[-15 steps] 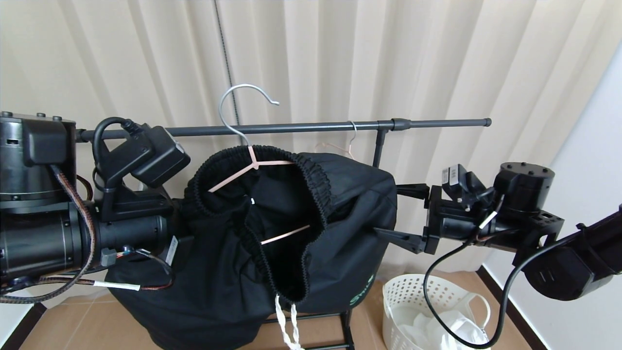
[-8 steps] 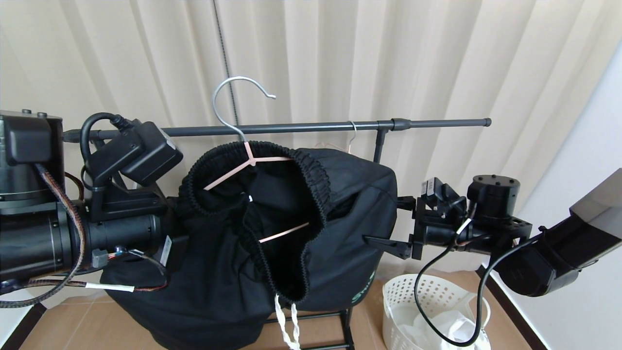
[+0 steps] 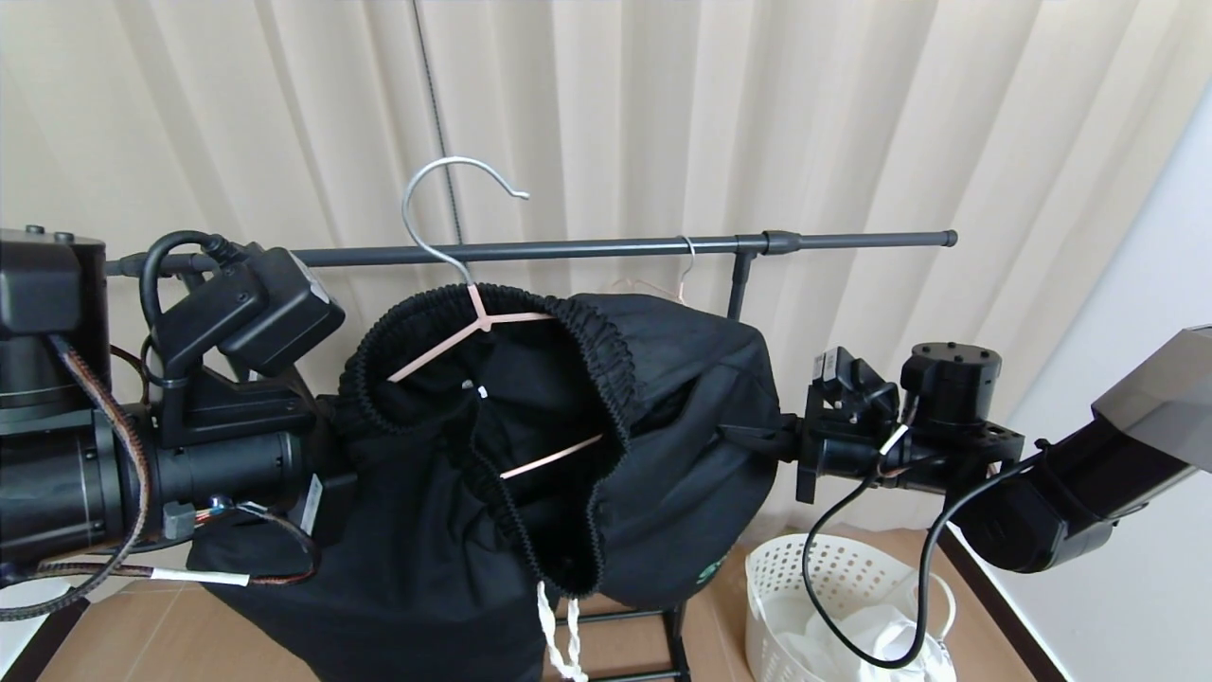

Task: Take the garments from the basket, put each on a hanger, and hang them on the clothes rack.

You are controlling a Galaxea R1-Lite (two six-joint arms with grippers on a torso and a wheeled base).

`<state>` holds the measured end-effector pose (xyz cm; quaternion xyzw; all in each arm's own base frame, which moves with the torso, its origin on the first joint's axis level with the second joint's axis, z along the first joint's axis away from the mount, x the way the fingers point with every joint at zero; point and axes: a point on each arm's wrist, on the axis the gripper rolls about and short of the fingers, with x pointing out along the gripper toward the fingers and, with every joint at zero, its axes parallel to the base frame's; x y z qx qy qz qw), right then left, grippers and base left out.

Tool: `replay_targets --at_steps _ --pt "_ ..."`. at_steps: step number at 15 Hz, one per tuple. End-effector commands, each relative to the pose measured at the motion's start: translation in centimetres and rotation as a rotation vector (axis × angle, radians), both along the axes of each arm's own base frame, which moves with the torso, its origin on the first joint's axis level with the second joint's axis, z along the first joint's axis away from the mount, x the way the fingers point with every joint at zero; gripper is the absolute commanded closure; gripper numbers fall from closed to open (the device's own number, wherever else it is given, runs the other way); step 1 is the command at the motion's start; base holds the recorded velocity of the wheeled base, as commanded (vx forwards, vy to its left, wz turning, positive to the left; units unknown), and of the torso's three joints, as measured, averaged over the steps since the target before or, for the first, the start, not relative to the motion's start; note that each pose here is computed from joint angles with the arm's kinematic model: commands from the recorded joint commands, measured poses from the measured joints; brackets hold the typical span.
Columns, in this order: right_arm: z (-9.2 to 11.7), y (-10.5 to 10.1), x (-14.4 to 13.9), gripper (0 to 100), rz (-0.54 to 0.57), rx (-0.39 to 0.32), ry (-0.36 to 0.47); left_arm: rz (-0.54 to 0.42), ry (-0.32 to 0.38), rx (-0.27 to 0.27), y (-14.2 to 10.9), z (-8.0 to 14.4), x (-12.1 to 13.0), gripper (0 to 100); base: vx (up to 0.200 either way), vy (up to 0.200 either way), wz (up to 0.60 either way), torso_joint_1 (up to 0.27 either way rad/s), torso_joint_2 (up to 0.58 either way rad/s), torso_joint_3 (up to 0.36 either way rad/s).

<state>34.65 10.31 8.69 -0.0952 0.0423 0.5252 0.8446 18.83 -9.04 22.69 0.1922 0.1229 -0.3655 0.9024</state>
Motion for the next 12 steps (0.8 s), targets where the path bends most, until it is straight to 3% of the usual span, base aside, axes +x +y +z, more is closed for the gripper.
replay_targets --at_steps 1,12 --pt "-0.1 -0.3 0.3 100 -0.013 -0.002 0.003 0.007 -0.001 -0.021 0.3 0.2 -0.6 100 0.000 0.000 0.00 0.000 0.00 0.000" --pt "-1.3 -0.8 1.8 100 -0.076 -0.019 0.028 0.038 -0.006 -0.112 1.3 1.2 -2.8 100 0.000 0.000 0.00 0.000 0.00 0.000"
